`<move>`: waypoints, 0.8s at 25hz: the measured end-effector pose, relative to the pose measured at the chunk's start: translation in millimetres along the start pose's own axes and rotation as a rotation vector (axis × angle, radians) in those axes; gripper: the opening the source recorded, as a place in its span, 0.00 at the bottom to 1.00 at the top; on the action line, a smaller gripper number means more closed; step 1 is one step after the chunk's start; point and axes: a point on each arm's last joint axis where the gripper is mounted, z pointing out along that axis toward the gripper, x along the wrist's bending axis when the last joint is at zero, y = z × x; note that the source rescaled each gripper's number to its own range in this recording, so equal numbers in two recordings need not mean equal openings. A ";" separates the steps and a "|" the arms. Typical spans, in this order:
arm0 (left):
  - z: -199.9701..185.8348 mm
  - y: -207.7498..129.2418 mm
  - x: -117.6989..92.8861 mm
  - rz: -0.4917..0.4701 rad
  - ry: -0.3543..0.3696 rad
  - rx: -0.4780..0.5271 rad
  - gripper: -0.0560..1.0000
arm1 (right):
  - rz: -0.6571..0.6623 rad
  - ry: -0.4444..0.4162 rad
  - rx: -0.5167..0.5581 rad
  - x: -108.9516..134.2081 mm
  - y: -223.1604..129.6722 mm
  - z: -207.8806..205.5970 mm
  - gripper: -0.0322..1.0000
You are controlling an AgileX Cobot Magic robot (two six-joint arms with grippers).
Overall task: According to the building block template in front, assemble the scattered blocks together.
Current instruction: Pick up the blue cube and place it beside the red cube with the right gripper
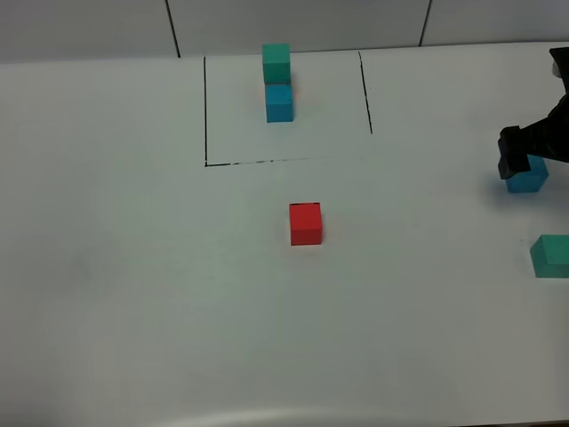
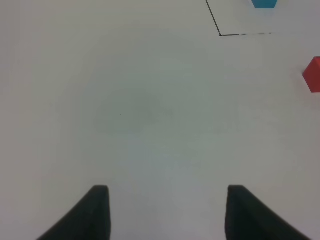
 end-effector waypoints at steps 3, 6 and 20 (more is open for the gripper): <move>0.0 0.0 0.0 0.000 0.000 0.000 0.20 | -0.008 0.000 -0.002 -0.2 1.1 5.0 0.92; 0.0 0.0 0.0 0.000 0.000 0.000 0.20 | -0.012 0.003 0.005 -0.2 3.0 10.9 0.92; 0.0 0.0 0.0 0.000 0.000 0.000 0.20 | -0.019 0.014 0.058 -1.5 15.3 53.4 0.82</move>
